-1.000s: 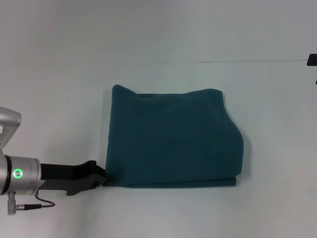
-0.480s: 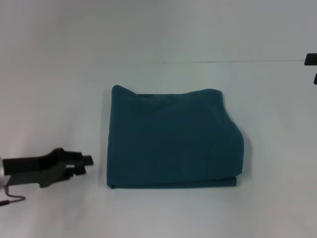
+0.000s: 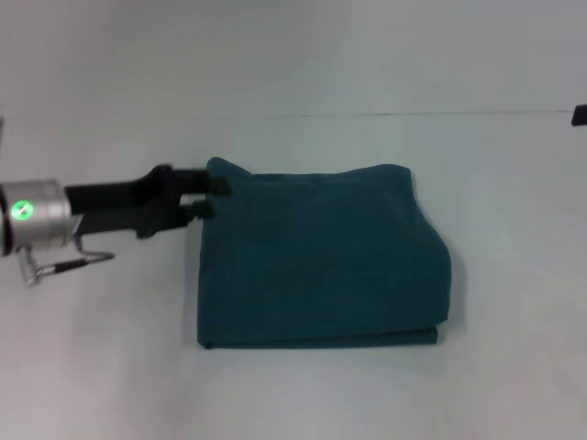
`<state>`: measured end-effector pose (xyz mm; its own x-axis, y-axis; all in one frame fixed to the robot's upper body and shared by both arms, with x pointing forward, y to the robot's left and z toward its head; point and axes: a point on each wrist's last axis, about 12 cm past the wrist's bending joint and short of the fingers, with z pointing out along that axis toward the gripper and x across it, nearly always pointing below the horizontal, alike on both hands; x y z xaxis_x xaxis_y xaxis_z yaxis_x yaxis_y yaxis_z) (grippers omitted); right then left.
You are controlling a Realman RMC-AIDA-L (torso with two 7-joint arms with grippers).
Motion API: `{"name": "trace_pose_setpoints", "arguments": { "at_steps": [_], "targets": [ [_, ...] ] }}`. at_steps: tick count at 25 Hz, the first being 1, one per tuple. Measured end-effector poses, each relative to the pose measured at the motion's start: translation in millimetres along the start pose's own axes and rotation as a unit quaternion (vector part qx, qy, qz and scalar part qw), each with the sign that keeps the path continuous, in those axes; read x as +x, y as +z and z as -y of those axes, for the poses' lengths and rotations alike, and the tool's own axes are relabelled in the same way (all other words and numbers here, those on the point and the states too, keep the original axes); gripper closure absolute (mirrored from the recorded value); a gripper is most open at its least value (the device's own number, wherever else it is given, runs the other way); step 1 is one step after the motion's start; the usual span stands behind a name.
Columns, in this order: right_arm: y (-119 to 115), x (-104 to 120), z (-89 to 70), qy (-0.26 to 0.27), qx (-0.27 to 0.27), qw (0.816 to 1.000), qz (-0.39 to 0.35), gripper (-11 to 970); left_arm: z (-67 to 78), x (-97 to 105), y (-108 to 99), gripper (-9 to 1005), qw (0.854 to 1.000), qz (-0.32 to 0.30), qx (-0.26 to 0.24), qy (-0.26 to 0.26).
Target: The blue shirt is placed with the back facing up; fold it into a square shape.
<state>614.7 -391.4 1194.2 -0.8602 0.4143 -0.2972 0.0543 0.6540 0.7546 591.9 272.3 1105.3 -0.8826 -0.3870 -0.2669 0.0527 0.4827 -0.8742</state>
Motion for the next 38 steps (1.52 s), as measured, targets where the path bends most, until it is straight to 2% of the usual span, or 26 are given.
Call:
{"name": "trace_pose_setpoints", "arguments": {
  "at_steps": [4,8,14,22,26,31,38],
  "targets": [
    [-4.7,-14.1,-10.2,0.012,0.005,1.000,-0.001,147,12.1,-15.9,16.8,503,0.999,0.028,-0.008,0.019],
    [-5.2,-21.3,-17.8,0.012,0.004,1.000,0.005,147,13.0,-22.9,21.2,503,0.998,0.063,-0.008,0.017],
    [-3.4,-25.5,-19.1,0.016,0.002,1.000,0.020,147,5.4,-18.4,36.3,503,0.995,0.104,0.002,0.002],
    [-1.0,-24.9,-19.2,0.019,0.000,1.000,0.021,148,14.3,-8.8,72.4,503,0.995,0.099,-0.006,0.011],
    [-0.6,-23.2,-17.1,0.022,0.001,1.000,0.020,148,15.8,-5.4,88.2,504,0.993,0.113,-0.028,0.026],
    [0.6,-20.6,-13.8,0.026,0.001,1.000,0.016,147,7.9,-0.5,104.3,504,0.988,0.126,-0.081,0.050],
    [1.5,-19.8,-13.2,0.026,0.002,1.000,0.014,148,-2.9,-6.0,104.5,504,0.976,0.153,-0.140,0.072]
  ]
}}
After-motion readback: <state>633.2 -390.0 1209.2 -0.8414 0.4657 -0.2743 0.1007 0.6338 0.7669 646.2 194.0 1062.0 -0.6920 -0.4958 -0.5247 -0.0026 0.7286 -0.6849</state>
